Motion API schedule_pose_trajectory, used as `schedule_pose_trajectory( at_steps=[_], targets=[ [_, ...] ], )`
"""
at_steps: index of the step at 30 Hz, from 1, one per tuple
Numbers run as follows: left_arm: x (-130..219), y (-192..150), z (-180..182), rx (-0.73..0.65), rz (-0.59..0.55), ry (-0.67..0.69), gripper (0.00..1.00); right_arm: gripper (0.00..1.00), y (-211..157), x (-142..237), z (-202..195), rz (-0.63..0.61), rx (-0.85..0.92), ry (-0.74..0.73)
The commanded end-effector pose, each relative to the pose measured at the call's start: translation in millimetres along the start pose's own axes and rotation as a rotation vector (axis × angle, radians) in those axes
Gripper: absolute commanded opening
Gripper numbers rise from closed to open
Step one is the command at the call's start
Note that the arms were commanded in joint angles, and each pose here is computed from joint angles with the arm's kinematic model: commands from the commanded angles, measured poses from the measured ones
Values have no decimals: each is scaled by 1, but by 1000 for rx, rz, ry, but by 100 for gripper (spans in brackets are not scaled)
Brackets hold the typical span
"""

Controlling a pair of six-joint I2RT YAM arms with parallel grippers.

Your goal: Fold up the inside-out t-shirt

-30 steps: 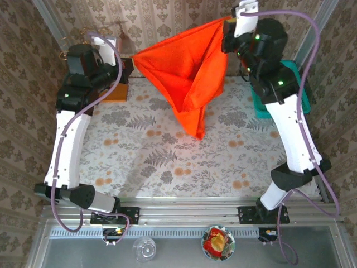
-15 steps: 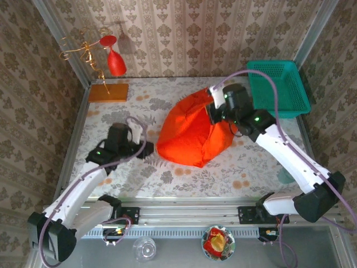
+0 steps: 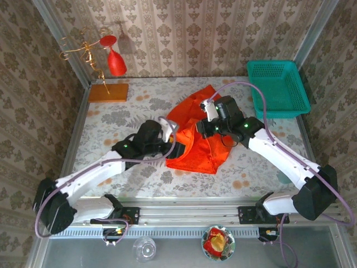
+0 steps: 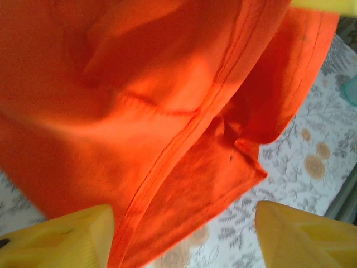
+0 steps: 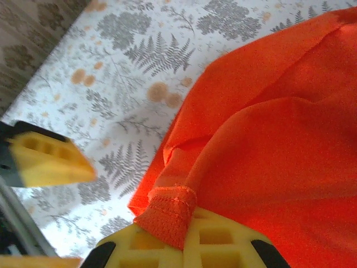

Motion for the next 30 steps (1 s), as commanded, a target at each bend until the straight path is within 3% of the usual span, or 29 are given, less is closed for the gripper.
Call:
schedule_pose_trajectory(
  at_steps=[1,6,10,14,17,24,30],
  targets=[
    [-17,23,-13,-39,-63,41,74,0,8,-3,8,-42,-79,94],
    [-42,33,-16,-9,-57,150,81,0,15,-3,12,-55,-108,121],
    [-53,33,-4,30,-19,345,81,0,16,2,13,-65,-113,122],
    [-50,34,3,0,-8,436,65,0,13,11,9,-75,-106,63],
    [-46,36,5,-30,-6,429,50,0,10,17,1,-81,-113,-1],
    [-40,52,6,-63,-40,244,14,0,6,21,-5,-90,-130,-18],
    [-32,65,-1,-138,-24,134,0,2,-6,21,-11,-61,-151,-78]
  ],
)
Point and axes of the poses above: each hand's point on the last joint's axis, 136 mm out from that joint toward the fingers, its own x axis back along the fingers, its own z axis along the line the jaws close on, y = z × x, the point moved 9 cm from there along x, back along the fingers
